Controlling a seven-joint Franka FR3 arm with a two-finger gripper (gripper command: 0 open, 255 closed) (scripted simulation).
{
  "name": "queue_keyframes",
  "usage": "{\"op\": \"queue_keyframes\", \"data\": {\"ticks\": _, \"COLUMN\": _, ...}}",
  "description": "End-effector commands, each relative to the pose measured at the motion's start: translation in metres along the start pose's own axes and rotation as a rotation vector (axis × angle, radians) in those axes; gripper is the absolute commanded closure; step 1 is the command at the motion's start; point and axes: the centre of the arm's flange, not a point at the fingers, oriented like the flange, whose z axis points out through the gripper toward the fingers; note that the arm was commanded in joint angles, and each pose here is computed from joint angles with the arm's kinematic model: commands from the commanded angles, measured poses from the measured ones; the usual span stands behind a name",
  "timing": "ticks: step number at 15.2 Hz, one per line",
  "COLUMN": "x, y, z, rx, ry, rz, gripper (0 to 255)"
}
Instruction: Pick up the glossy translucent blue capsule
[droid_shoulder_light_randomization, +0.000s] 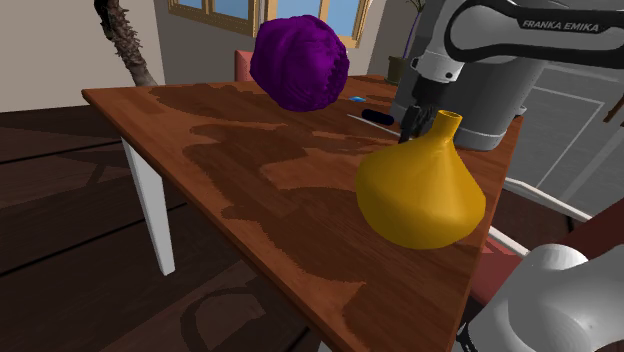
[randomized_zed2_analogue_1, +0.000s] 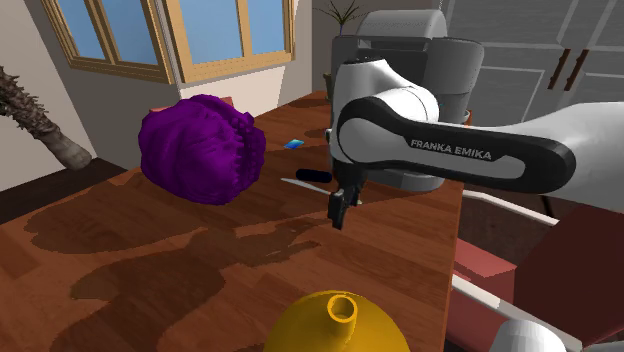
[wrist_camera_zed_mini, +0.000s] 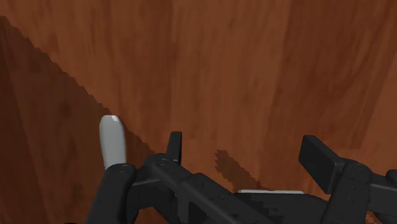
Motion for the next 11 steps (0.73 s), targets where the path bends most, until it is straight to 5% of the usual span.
{"op": "queue_keyframes", "data": {"ticks": 1, "x": 0.017, "y": 0.020, "z": 0.001, "rx": 0.002, "ry": -0.001, "rz": -0.033, "gripper": 0}}
{"op": "queue_keyframes", "data": {"ticks": 11, "x": 0.113, "y": 0.112, "z": -0.011, "rx": 0.017, "ry": -0.004, "rz": -0.182, "gripper": 0}}
